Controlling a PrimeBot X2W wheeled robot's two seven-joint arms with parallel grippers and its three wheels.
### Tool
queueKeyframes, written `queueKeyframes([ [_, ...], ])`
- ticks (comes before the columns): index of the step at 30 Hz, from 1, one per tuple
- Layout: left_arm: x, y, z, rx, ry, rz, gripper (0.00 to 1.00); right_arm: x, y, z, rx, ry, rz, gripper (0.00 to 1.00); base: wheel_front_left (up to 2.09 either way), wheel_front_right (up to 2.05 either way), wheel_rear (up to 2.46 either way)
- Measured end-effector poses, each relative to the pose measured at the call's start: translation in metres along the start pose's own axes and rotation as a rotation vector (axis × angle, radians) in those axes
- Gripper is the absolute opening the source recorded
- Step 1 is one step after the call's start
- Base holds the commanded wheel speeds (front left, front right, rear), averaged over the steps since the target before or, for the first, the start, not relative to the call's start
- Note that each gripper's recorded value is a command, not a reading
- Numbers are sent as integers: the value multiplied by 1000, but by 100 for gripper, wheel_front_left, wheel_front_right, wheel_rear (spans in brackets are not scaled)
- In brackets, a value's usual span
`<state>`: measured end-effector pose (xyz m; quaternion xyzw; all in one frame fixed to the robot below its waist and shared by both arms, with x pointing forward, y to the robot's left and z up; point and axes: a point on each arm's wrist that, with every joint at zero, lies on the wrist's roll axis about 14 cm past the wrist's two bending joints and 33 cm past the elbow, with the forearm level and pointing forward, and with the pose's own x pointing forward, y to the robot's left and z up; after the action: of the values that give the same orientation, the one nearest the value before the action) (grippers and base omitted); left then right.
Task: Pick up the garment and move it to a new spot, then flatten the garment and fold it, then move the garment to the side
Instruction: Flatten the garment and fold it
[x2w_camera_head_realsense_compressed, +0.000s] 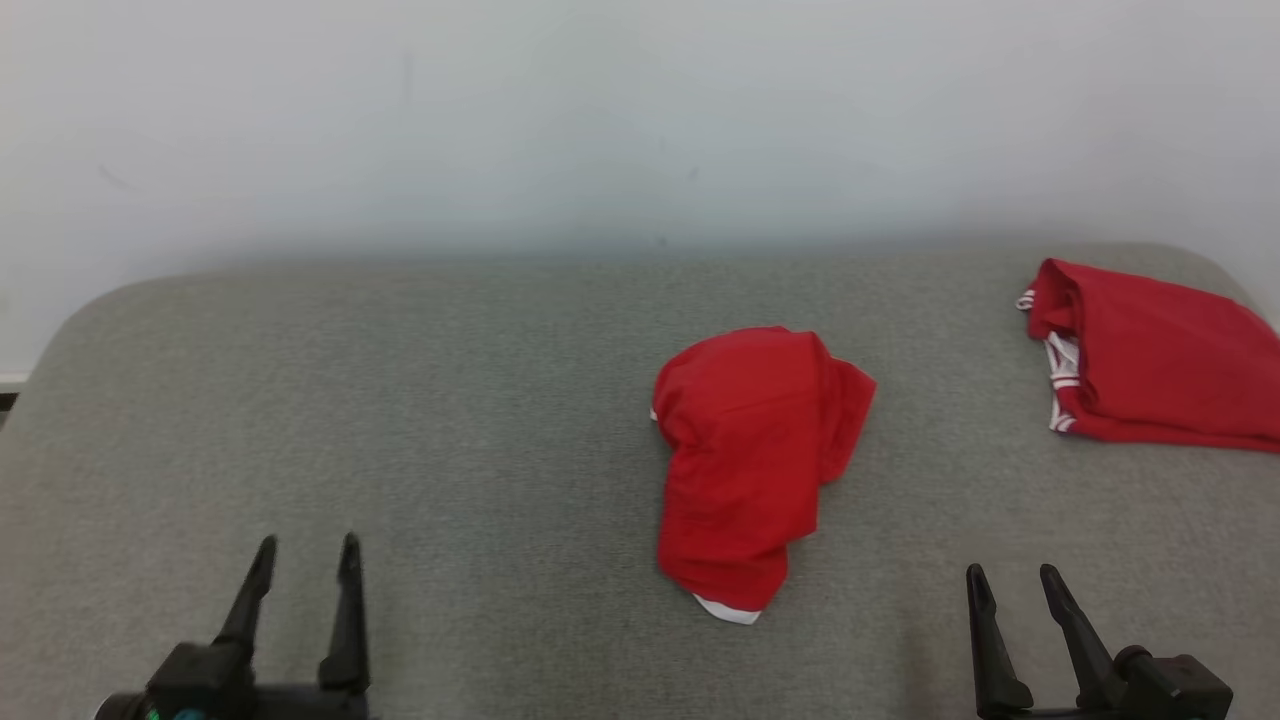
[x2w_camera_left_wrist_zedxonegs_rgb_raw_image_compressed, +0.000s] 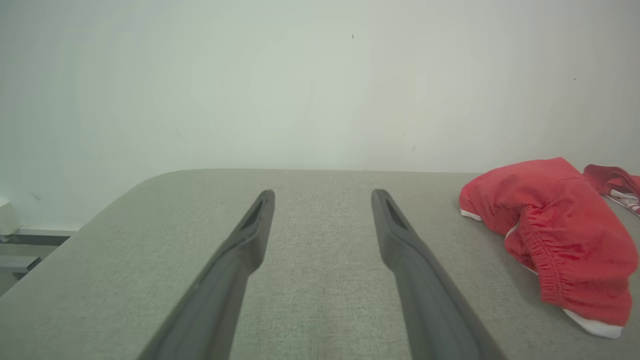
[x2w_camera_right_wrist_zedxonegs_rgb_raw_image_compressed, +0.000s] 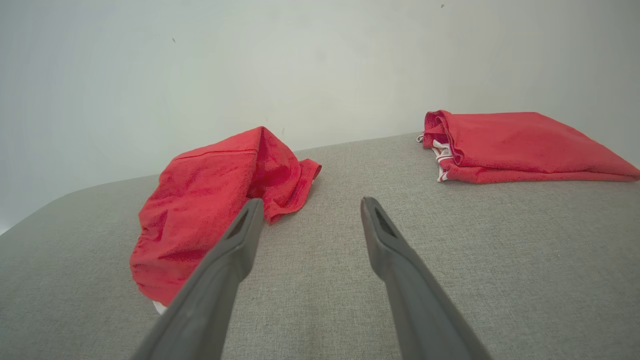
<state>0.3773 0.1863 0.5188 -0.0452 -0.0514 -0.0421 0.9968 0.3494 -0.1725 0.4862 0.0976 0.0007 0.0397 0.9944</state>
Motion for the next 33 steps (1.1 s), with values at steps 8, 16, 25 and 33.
queueKeyframes([
  [8,54,-82,11,-17,-29,-258,100,-11,-24,0,7,-2,-81,100,0,0,0],
  [16,76,-143,-25,-27,103,-433,100,-17,-45,-4,13,4,-157,100,0,0,0],
  [25,65,-182,-83,-20,287,-562,100,-22,-61,-8,13,16,-214,100,0,0,0],
  [33,49,-194,-122,-23,421,-612,100,-28,-73,-13,11,30,-258,100,0,0,0],
])
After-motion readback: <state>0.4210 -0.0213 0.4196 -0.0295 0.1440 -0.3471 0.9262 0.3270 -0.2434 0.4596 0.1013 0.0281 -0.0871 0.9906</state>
